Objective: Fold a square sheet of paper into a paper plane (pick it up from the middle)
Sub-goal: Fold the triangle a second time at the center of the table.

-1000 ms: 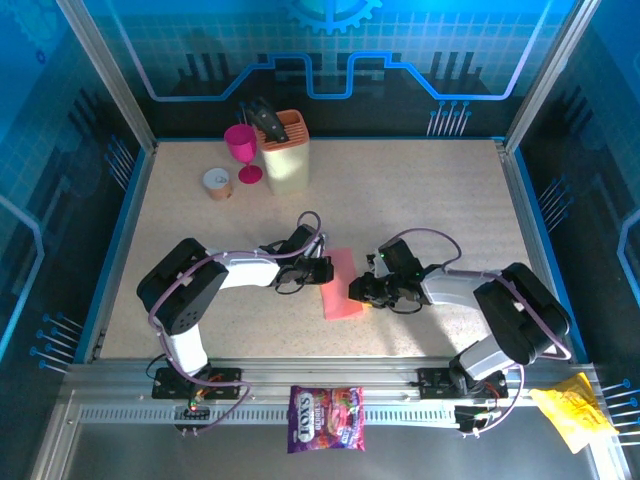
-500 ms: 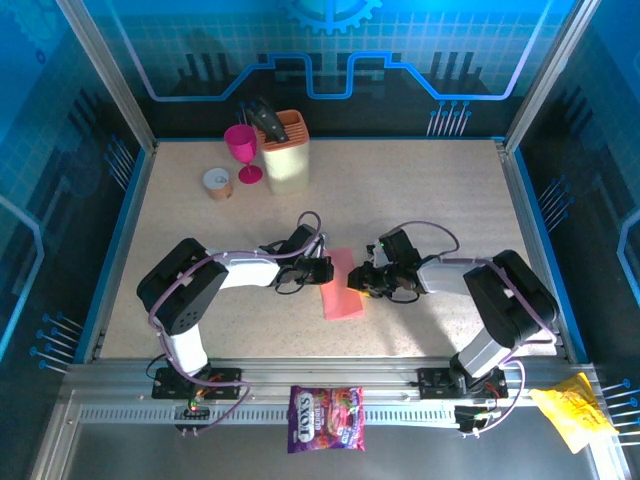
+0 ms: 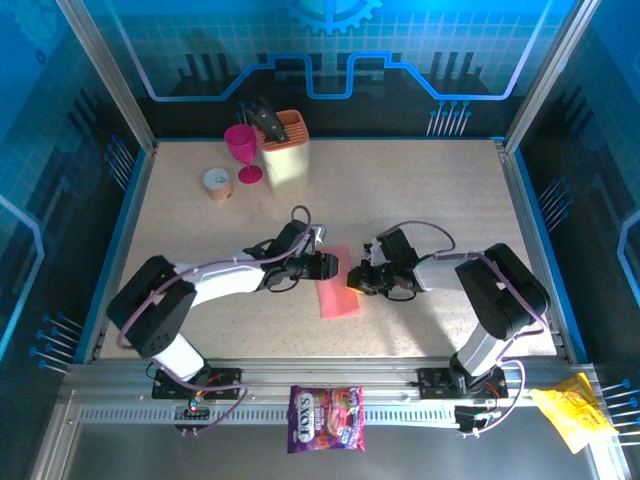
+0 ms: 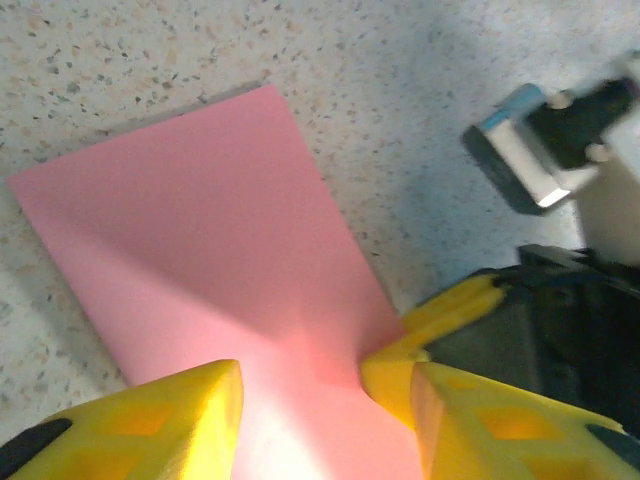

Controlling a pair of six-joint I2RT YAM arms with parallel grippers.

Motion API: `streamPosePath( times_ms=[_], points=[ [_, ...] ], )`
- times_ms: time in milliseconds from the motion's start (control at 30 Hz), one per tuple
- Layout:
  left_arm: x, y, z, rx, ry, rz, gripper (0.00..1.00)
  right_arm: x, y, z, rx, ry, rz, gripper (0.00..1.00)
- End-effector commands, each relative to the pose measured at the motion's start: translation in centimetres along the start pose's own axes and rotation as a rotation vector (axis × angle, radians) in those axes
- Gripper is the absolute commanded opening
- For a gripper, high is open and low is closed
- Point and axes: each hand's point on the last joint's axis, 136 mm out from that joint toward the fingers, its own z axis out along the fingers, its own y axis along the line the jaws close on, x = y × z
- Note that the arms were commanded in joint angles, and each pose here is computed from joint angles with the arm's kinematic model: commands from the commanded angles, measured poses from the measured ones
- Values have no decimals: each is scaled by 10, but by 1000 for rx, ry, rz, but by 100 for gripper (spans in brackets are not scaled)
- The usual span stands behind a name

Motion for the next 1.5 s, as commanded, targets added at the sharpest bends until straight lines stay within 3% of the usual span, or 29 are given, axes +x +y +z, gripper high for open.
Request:
streamPosePath(
  times_ms=[0,300,567,933,1000,1233,1467],
  points=[
    [28,-4,-8,-20,31,78,54,1,-5,2,-10,4,29,14],
    [84,-28,-5,-106,5,347,60,1,-8,3,-9,8,40,14],
    [93,-64,15,-107,-23,522,68,2,-8,4,-5,11,43,14],
    [89,-63,40,-199,-28,584,70,1,-6,6,-18,15,47,15],
    [88,-63,41,-206,-32,590,65,2,-7,6,-18,16,49,15],
    [87,-63,40,-199,-37,592,31,4,-8,6,-17,18,49,15],
    [84,-63,35,-178,-43,580,4,4,-8,6,-22,17,52,15]
  ],
)
